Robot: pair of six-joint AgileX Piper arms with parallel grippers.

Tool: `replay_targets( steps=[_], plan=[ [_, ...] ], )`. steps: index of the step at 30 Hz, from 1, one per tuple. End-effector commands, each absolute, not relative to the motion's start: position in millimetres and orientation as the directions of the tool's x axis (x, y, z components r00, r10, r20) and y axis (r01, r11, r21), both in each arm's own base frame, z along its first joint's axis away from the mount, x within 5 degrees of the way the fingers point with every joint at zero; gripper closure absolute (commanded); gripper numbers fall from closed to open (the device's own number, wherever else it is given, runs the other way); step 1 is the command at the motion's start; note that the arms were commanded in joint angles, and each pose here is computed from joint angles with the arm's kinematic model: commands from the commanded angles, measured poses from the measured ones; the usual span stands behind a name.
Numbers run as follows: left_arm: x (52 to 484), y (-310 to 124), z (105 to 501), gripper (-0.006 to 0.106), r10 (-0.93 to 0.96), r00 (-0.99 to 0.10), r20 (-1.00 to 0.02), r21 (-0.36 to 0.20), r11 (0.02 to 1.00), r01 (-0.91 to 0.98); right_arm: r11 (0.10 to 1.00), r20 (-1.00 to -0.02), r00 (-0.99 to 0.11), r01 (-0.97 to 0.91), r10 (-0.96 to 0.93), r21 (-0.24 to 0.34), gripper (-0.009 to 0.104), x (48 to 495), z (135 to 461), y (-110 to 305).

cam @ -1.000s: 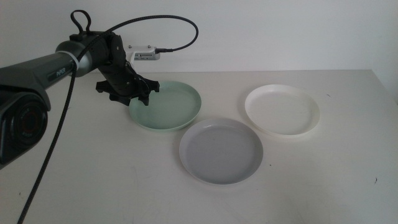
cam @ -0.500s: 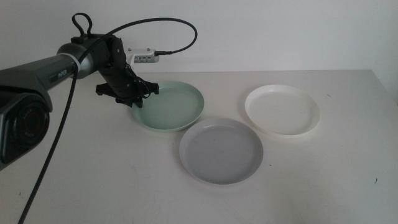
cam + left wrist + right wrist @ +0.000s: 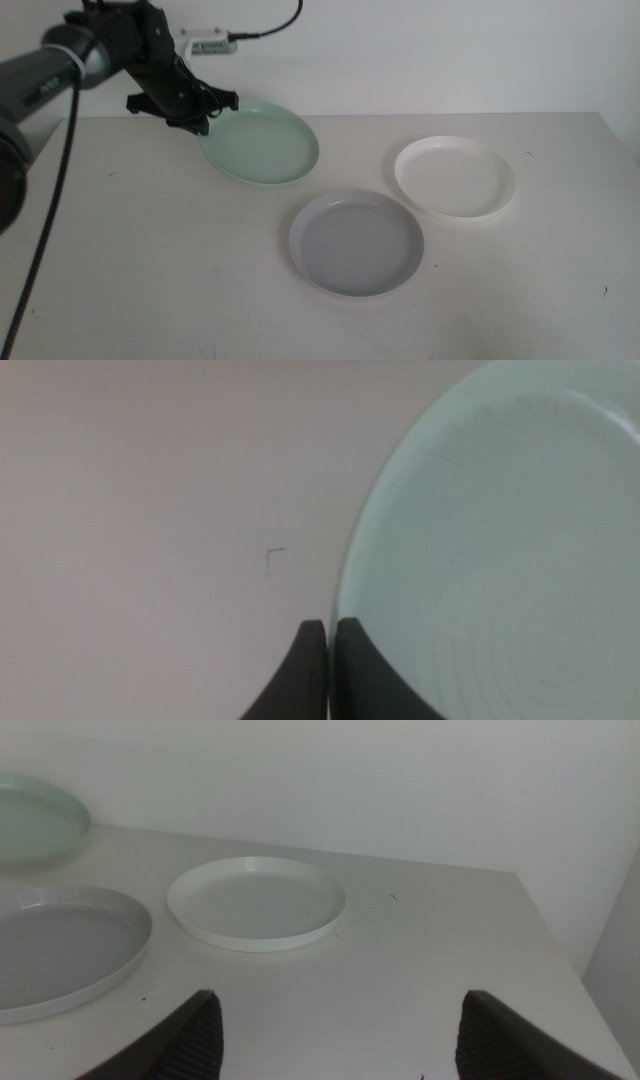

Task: Stack the three bowls on top of each other.

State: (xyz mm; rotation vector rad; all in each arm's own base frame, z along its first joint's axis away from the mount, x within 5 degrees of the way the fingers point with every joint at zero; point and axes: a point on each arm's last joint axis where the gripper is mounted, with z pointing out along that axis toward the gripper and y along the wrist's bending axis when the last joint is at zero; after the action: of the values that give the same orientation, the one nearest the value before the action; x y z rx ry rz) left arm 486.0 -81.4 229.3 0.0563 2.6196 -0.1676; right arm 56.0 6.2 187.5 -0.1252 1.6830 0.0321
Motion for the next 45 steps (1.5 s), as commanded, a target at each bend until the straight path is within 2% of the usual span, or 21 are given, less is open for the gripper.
replay_targets(
  steps=[1,7,13,20,27,34,45],
  plan=[
    [471.8,-79.9,294.8,0.100,-0.003,-0.791,-0.612,-0.122,0.988,0.091,0.994,-0.997,-0.002,-0.078,-0.073,-0.073,0.036,54.4,197.6,4.7],
    [441.9,-87.2,319.7,0.100,0.010,-0.778,-0.628,-0.131,0.984,0.118,0.994,-0.997,-0.002,-0.078,-0.073,-0.073,0.036,54.4,197.6,4.7],
    [395.7,-93.1,330.1,0.100,-0.052,-0.744,-0.666,-0.220,0.967,0.130,0.994,-0.997,-0.002,-0.078,-0.073,-0.073,0.036,54.4,197.6,4.7],
    [357.3,-120.7,311.8,0.100,-0.062,-0.772,-0.632,-0.279,0.948,0.152,0.994,-0.997,-0.002,-0.078,-0.073,-0.073,0.036,54.4,197.6,4.7],
    [350.5,-160.8,288.6,0.100,-0.062,-0.792,-0.608,-0.325,0.929,0.177,0.994,-0.997,-0.002,-0.078,-0.073,-0.073,0.036,54.4,197.6,4.7],
    [357.0,-190.2,257.1,0.100,-0.049,-0.809,-0.586,-0.339,0.922,0.190,0.994,-0.997,-0.002,-0.078,-0.073,-0.073,0.036,54.4,197.6,4.7],
    [364.6,-198.6,220.9,0.100,-0.047,-0.858,-0.511,-0.343,0.927,0.153,0.994,-0.997,-0.002,-0.078,-0.073,-0.073,0.036,54.4,197.6,4.7]
  ],
)
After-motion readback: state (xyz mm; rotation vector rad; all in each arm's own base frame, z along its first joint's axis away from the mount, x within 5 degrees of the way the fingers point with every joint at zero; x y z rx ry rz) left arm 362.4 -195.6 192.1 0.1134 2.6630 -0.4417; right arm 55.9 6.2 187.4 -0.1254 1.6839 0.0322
